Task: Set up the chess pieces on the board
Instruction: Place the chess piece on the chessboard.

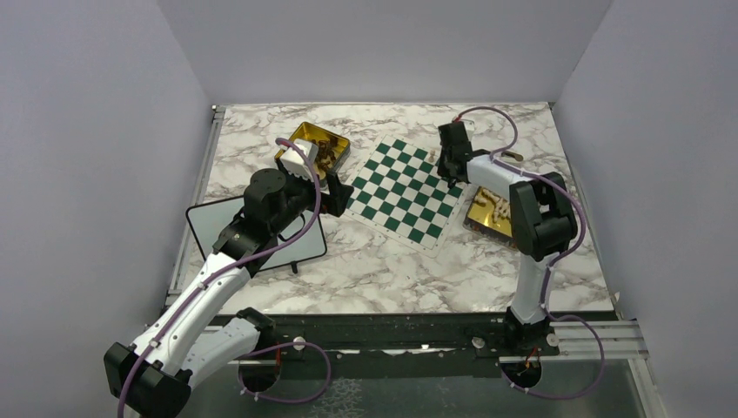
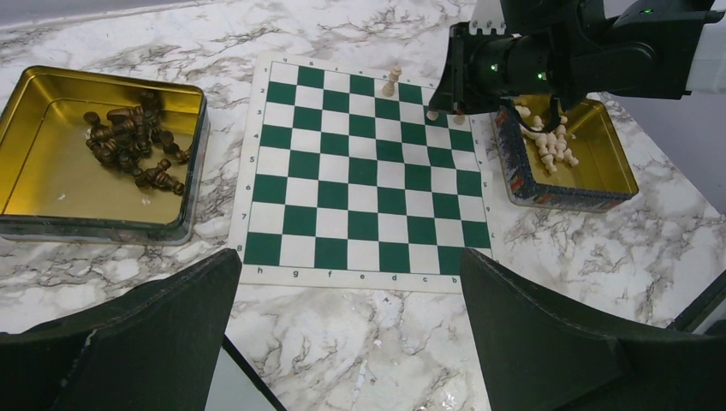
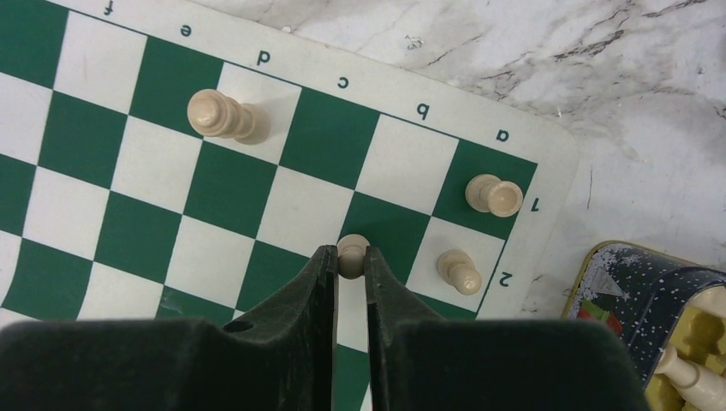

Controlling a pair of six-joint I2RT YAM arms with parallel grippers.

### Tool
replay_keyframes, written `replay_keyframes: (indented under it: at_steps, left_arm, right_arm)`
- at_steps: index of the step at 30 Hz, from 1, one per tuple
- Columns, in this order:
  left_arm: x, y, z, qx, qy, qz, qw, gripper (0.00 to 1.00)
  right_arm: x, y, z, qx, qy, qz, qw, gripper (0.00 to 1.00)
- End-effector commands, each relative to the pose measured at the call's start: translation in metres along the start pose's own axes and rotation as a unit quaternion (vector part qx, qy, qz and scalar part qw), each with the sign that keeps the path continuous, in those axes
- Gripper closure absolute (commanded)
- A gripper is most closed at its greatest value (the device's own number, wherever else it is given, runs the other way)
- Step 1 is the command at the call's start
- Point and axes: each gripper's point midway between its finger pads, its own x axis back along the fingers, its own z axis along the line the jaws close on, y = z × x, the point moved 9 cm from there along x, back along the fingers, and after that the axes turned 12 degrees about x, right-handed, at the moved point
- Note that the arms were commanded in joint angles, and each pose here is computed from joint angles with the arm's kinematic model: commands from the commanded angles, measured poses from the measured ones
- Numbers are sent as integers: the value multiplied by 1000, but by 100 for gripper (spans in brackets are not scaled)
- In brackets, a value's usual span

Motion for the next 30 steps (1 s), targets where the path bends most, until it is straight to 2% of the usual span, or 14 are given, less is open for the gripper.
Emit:
replay_keyframes:
  at_steps: [1,30]
  left_arm:
    - [2,4,-1,-5,-1,-14,1000,1]
    - [1,3,0,-7,4,-12,1000,1]
  right_arm:
    - [-5,1,-2,-9,-16,8,1000,81]
    - [-16,-9,-8,-12,-7,49,999,80]
